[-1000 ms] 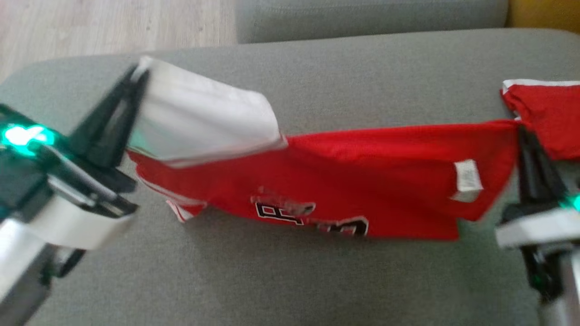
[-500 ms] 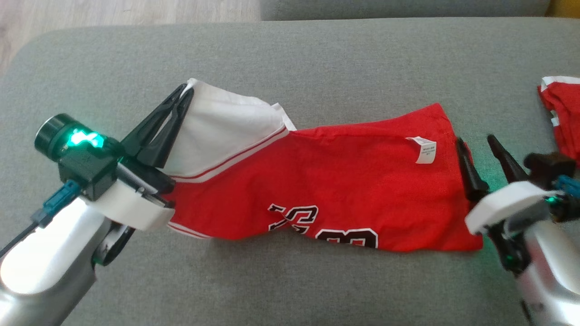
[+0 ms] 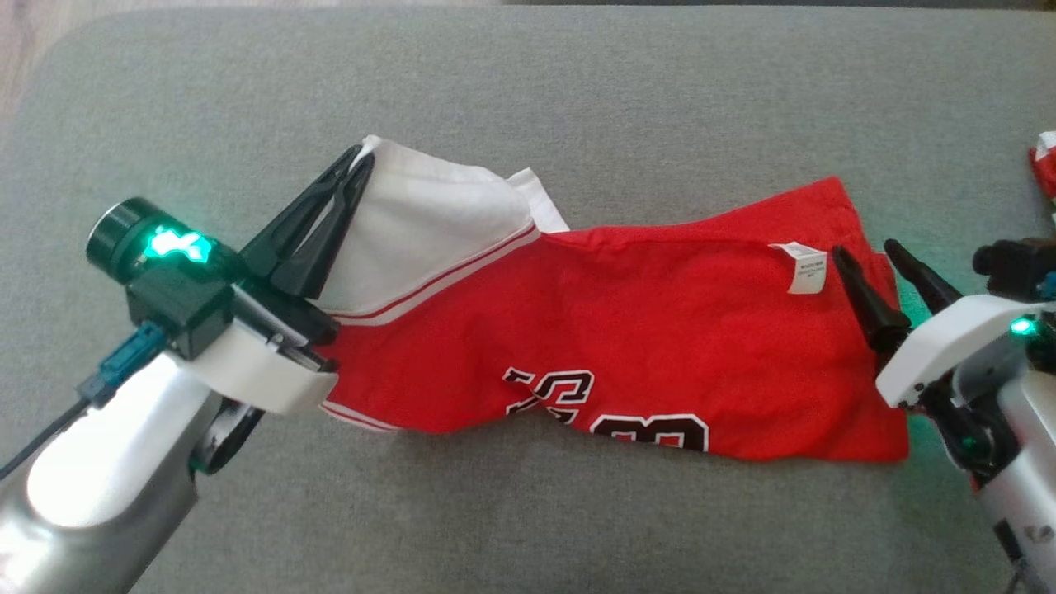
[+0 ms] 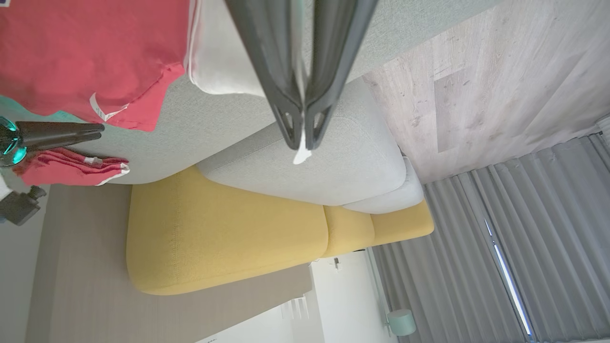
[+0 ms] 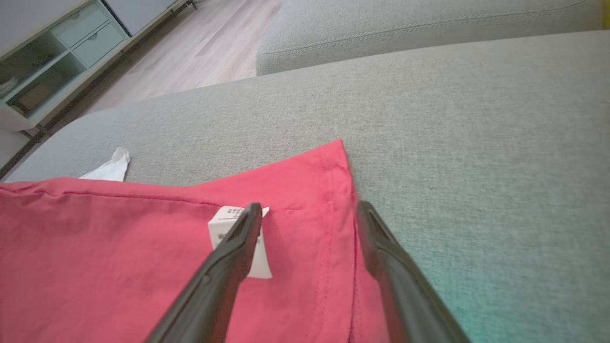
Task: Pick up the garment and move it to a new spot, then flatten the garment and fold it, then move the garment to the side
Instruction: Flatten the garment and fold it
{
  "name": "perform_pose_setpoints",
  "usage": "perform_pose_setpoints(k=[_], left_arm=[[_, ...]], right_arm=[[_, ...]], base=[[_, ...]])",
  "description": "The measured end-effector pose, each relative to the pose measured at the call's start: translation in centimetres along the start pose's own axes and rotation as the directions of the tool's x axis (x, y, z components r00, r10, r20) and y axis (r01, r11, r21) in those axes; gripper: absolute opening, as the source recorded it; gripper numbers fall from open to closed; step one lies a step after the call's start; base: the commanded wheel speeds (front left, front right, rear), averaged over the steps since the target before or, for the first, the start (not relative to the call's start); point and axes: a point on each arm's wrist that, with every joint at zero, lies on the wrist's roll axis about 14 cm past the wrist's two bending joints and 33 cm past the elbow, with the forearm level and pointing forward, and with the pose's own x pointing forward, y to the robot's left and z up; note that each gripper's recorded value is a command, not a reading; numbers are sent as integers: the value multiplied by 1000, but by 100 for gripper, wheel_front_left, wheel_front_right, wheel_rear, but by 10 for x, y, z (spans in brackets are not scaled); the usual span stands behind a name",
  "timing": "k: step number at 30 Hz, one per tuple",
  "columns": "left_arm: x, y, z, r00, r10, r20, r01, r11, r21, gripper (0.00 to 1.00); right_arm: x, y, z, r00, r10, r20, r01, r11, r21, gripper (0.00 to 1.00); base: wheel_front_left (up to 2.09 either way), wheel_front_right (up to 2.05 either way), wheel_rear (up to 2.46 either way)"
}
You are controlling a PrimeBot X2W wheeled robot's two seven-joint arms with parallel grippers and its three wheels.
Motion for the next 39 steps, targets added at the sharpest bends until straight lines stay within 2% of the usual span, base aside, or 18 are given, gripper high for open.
perform_pose_setpoints(k=[15, 16, 17, 18, 19, 20, 21, 30, 35, 39], left_arm=[[0, 11, -1, 1000, 28, 12, -28, 1000, 6, 0], [0, 11, -1, 999, 30, 12, -30, 1000, 5, 0], [0, 11, -1, 1000, 27, 13, -27, 1000, 6, 0], [0, 12, -1, 999, 31, 14, -32, 999, 5, 0], [0, 13, -1, 999, 35, 13, -35, 999, 5, 0], [0, 14, -1, 999, 38, 13, -38, 999, 8, 0], [0, 14, -2, 999, 39, 12, -39, 999, 10, 0], [1, 17, 11, 998, 45, 48, -47, 998, 37, 0], [4, 19, 38, 991, 49, 124, -56, 997, 58, 0], [1, 19, 68, 979, 40, 198, -60, 994, 94, 0]], right_arm=[[21, -2, -15, 997, 5, -81, -5, 1000, -6, 100], [23, -1, -15, 997, 6, -79, -6, 1000, -3, 95], [24, 0, -16, 997, 8, -79, -8, 1000, 3, 82], [26, 1, -17, 997, 11, -82, -10, 1000, 5, 53], [27, 2, -18, 997, 13, -82, -13, 1000, 3, 40], [29, 2, -16, 997, 15, -76, -15, 1000, 3, 40], [30, 3, -15, 998, 16, -65, -16, 1000, -2, 0], [23, -6, 23, 996, 1, 85, 0, 1000, -20, 0], [0, -19, 67, 975, -13, 224, 16, 1000, -11, 0], [-31, -18, 115, 939, 17, 343, -11, 1000, -19, 0]], base=[[0, 0, 0], [0, 0, 0], [0, 0, 0], [0, 0, 0], [0, 0, 0], [0, 0, 0], [0, 0, 0], [0, 0, 0], [0, 0, 0], [0, 0, 0]])
